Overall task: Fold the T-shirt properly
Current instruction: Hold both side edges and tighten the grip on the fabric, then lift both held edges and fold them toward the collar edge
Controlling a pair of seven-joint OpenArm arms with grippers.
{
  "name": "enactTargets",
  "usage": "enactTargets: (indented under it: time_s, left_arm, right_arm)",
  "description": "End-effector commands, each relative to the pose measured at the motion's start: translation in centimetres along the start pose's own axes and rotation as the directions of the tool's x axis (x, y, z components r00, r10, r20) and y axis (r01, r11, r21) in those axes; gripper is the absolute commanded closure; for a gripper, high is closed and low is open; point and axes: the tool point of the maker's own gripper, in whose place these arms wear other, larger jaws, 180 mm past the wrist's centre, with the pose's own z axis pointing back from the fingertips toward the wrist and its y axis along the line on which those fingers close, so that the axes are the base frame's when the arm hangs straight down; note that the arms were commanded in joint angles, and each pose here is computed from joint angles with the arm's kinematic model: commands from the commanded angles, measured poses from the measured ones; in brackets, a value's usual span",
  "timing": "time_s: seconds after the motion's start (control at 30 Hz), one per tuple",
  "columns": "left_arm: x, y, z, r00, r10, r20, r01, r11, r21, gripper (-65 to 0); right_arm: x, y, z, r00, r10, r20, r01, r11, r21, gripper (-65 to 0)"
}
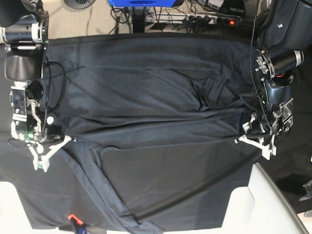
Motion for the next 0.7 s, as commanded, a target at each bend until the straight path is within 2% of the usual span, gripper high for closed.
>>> enactTargets:
  time_s: [0.0,0.1,0.2,0.4,0.67]
  left_arm:
    - [1.0,-0.9,0.0,0.999,-0.035,-0.003,0.035,0.999,-0.005,0.0]
    - [3.7,-2.2,0.6,0.994,-0.094,0.050,0.095,0.995,-0.016,0.0]
    - [5.7,-3.0,1.1,0.989,-0.108,0.100,0.110,0.994,-0.023,0.0]
    - [7.0,-3.3,1.5,0.986,-0.109,0.124,0.113,0.993,-0.025,0.0]
    - [9.0,-3.4,3.0,0.975,-0.140,0.175,0.145,0.989,-0.014,0.0]
  right_arm:
    - [2.9,-0.4,0.7,0.997,0.003,0.078,-0.003,1.000,-0.009,0.0]
    - [3.6,-0.6,0.7,0.993,0.006,0.114,-0.004,1.000,-0.013,0.0]
    - [3.7,-1.7,0.8,0.993,0.020,0.117,-0.016,0.999,-0.034,0.0]
    - [4.4,-2.5,1.1,0.991,0.021,0.135,-0.015,0.999,-0.048,0.0]
    - [5.8,-3.2,1.4,0.976,0.038,0.216,-0.025,0.998,-0.063,0.0]
